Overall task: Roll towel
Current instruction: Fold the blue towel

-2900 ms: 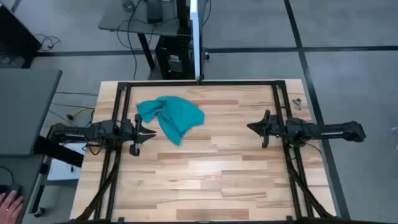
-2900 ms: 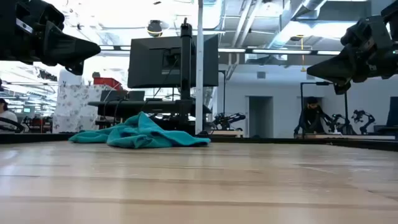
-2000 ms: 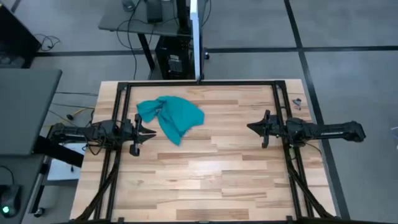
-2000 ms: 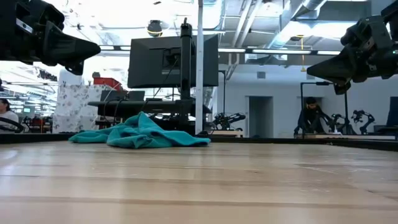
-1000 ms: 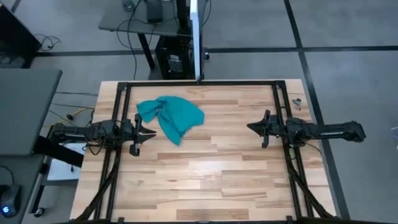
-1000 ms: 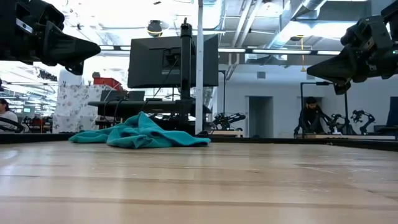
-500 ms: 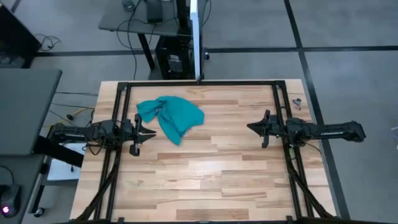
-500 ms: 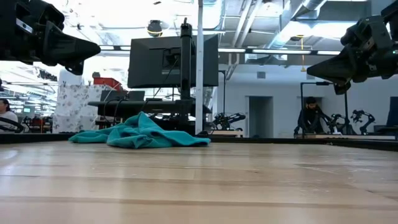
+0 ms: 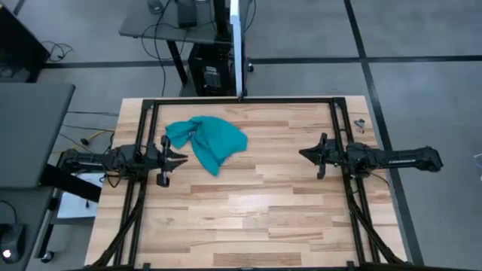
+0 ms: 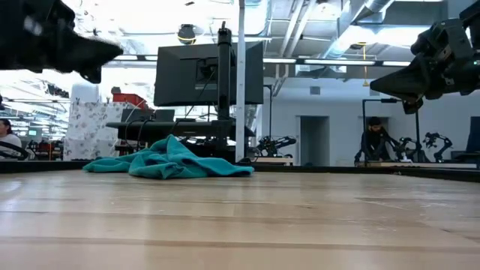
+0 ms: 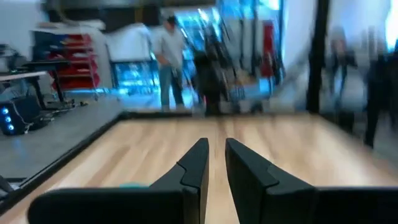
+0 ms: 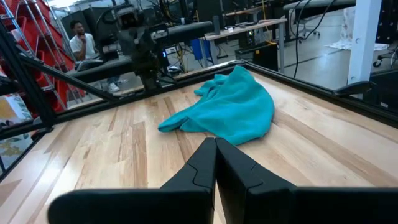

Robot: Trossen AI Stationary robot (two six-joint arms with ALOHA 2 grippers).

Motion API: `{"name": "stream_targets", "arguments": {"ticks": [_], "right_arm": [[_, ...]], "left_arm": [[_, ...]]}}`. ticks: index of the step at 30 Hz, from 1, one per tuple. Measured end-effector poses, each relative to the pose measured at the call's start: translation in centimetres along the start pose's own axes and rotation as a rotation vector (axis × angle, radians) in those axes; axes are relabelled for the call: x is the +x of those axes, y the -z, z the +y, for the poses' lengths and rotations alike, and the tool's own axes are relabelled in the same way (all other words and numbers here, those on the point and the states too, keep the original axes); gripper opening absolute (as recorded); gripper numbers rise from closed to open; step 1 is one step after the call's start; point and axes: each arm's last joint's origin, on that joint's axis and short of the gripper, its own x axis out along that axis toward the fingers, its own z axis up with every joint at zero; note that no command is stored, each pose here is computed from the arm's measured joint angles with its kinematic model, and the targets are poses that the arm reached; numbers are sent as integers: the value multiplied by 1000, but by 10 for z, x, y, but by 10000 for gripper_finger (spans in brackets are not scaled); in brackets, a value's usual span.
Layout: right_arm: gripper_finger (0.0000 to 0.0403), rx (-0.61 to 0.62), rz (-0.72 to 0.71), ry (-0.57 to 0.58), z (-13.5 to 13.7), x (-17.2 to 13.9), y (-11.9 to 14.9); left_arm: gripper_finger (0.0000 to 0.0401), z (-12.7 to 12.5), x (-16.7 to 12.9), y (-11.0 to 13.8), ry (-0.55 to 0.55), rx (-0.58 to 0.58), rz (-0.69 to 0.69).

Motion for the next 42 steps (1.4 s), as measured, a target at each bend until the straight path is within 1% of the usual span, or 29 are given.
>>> {"name": "stream_targets", "arguments": {"ticks": [2,3,5,6,9,12,14,17,18,19,20,22,24,27,31,33,34,36,37,39,42], "right_arm": [[0,0,0,0,0,0,0],[0,0,0,0,0,0,0],[0,0,1,0,0,0,0],[0,0,1,0,0,0,0],[0,0,1,0,0,0,0],[0,0,3,1,0,0,0],[0,0,2,0,0,0,0],[0,5,3,0,0,0,0],[0,22,3,0,0,0,0],[0,46,1,-1,0,0,0],[0,77,-7,-2,0,0,-1],[0,170,-37,-8,0,0,-4],[0,287,-57,-14,1,0,-6],[0,452,-78,-29,1,0,-8],[0,634,-66,-34,1,0,-7],[0,688,-48,-27,1,0,-5],[0,691,-38,-20,1,0,-4],[0,693,0,-14,0,0,-1],[0,704,18,-17,1,0,1],[0,720,31,-30,2,0,1],[0,720,40,-43,4,-1,2]], "left_arm": [[39,3,0,-14,-92,-99,-61],[39,4,-1,-24,-129,-130,-94],[39,4,-1,-43,-151,-148,-124],[39,3,1,-49,-154,-141,-103],[39,0,15,-59,-178,-98,70],[39,-6,40,-69,-210,-113,249],[39,-11,58,-67,-221,-113,409],[39,-17,85,-59,-224,-78,624],[39,-18,91,-55,-229,-91,687],[39,-20,99,-52,-252,-142,737],[39,-21,105,-48,-293,-218,772],[39,-20,115,-35,-397,-325,853],[39,-19,122,-21,-468,-378,909],[39,-19,128,-1,-545,-417,975],[39,-15,132,37,-689,-442,1097],[39,-14,134,53,-778,-436,1110],[39,-13,135,59,-817,-432,1108],[39,-10,138,68,-890,-448,1067],[39,-8,141,71,-915,-479,1031],[39,-6,148,74,-916,-531,967],[39,-7,159,77,-859,-553,903]]}}
